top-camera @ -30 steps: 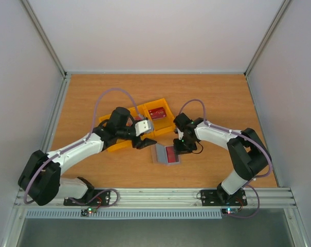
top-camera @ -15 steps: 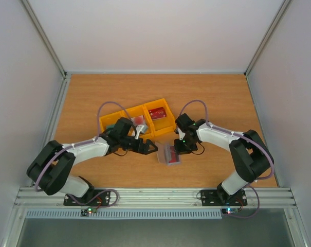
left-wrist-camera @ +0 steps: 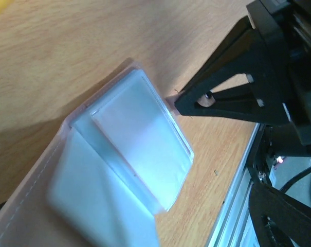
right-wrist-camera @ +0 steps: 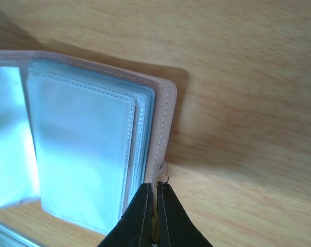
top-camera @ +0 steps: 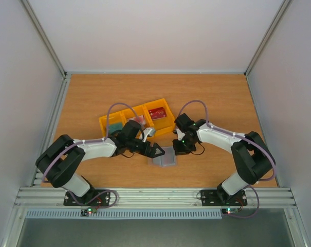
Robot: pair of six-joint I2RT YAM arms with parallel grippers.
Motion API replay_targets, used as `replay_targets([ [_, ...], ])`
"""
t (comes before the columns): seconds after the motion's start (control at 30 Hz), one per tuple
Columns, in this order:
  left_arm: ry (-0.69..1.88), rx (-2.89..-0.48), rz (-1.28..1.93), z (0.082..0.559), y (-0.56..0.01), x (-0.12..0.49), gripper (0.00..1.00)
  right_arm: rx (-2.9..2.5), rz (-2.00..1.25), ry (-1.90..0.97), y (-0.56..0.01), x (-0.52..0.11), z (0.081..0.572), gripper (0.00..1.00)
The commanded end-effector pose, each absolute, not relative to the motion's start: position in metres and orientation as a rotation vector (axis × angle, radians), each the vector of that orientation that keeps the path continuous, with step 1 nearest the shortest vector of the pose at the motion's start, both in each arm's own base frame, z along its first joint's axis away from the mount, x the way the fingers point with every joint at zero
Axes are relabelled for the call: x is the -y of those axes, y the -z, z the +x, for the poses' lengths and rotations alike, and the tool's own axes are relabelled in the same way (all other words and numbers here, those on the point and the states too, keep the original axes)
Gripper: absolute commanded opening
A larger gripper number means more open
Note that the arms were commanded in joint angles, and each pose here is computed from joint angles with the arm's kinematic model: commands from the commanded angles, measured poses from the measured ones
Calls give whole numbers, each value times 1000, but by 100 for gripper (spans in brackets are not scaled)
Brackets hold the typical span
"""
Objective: Take the credit cards out of the card holder
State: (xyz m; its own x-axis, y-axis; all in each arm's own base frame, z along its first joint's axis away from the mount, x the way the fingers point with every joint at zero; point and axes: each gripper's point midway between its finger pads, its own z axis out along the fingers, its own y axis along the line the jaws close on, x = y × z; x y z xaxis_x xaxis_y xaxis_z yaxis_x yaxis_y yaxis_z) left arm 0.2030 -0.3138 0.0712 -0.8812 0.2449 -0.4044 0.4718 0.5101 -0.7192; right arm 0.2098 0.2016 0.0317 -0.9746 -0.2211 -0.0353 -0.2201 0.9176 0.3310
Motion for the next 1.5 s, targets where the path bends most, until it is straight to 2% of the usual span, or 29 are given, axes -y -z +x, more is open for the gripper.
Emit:
replay_targets([
  [0.0,1270,-2468,588,216,-77,319,99,3086,386,642,-56,-217,211,1],
  [0.27,1228,-2474,556,219,-76,314,72,3083,394,704,-62,-223,210,1],
  [0.33,1231,-2477,558,219,-75,314,57,3084,396,728,-64,-226,210,1],
  [0.4,1236,-2477,563,219,-75,315,34,3095,394,722,-65,-224,212,1],
  [0.47,1241,-2468,570,218,-76,315,15,3097,401,730,-64,-224,210,1],
  [0.5,1267,-2437,590,216,-82,317,1,3087,431,813,-67,-229,207,3],
  [0.67,1373,-2246,708,201,-119,318,0,3163,467,953,-90,-218,209,28],
  [0.8,1437,-1977,902,179,-171,312,0,3271,561,1178,-138,-208,210,63],
  [0.87,1401,-1810,985,178,-200,306,0,3325,677,1348,-173,-209,206,78],
  [0.93,1360,-1672,1016,183,-228,299,0,3369,805,1504,-208,-207,201,97],
  [1.1,1404,-1312,1121,167,-302,281,0,3395,1171,1762,-268,-201,178,98],
  [1.2,1361,-1162,1148,157,-333,274,0,3412,1415,1799,-295,-194,164,99],
  [1.3,1327,-1085,1111,153,-356,268,0,3407,1625,1820,-319,-190,153,98],
  [1.47,1338,-1048,1079,143,-371,261,0,3340,1660,1744,-327,-199,160,98],
])
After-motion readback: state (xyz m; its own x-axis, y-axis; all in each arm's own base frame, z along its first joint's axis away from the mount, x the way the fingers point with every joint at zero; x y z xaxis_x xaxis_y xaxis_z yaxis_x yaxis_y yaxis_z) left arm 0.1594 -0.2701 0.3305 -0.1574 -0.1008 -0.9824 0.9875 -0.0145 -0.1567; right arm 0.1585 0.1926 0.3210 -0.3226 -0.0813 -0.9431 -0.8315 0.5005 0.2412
